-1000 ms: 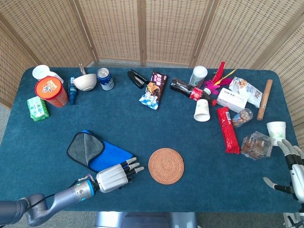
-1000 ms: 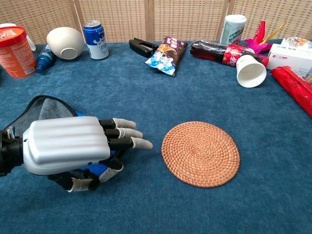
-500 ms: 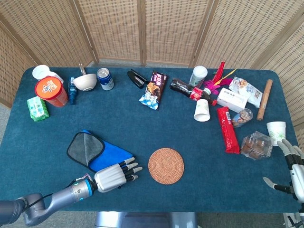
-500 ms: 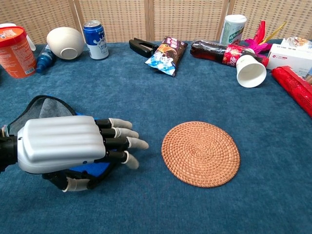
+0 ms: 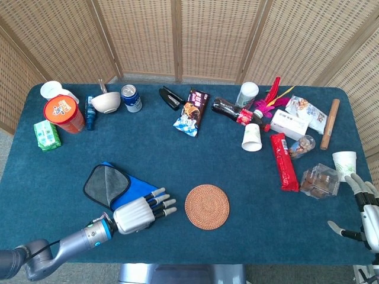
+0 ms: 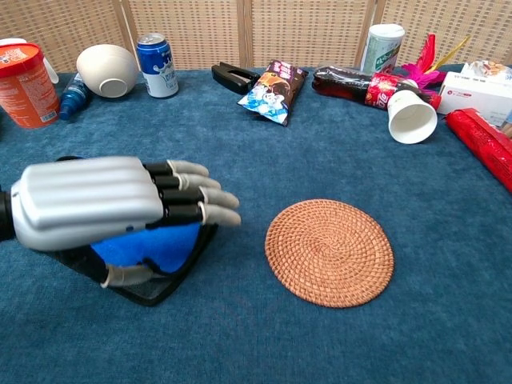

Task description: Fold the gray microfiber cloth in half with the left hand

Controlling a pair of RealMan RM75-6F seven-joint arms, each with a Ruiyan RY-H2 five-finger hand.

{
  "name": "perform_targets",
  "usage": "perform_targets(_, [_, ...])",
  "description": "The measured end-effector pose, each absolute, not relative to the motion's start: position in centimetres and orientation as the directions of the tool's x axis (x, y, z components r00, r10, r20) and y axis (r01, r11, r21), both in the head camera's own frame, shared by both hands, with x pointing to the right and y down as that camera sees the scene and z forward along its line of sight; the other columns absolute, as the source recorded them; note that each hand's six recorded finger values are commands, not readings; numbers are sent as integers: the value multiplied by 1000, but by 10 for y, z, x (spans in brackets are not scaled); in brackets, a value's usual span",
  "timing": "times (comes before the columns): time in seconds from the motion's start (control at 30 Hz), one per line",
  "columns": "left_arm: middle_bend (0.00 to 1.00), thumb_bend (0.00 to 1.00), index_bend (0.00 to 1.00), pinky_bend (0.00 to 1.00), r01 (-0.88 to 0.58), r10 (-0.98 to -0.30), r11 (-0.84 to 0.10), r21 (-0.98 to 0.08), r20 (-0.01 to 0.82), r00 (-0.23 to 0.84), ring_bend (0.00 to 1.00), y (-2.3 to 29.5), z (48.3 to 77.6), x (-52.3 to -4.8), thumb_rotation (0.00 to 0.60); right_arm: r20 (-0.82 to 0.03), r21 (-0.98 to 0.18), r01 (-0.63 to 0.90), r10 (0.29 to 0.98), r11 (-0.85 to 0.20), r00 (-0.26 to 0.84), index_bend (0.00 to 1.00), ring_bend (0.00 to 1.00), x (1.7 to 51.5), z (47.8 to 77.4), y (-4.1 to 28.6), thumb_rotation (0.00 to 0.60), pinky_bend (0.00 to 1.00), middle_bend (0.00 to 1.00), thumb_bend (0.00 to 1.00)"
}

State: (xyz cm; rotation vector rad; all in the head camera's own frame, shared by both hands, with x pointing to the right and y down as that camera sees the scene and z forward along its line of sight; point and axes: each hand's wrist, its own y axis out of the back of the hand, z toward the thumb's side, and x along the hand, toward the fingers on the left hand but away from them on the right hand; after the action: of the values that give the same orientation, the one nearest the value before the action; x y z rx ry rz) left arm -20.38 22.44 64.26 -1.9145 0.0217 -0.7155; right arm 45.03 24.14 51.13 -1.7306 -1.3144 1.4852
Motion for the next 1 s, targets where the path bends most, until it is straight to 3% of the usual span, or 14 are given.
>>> perform_targets(0.3, [0,429,37,0,208,-368,-535,-819,448,815,0,212,632,-215,600,-454,-848,335,889,-410,-62,0,0,449,513,242,600,0,0,0])
perform_targets(0.43, [0,429,38,0,181,-390,-518,-836,419,820,0,204,626,-219,600,-455,-848,335,889,-411,-61,0,0,449,513,242,600,0,0,0])
perform_targets(0.7, [0,428,48,0,212,-412,-504,-837,449,793,0,197,636,-227,600,-454,-848,335,889,-410,-62,0,0,449,513,242,600,0,0,0])
perform_targets(1.0, [0,428,121,0,238,-506,-510,-827,512,694,0,165,657,-250,600,-458,-847,334,887,-414,-60,0,0,448,514,242,600,0,0,0])
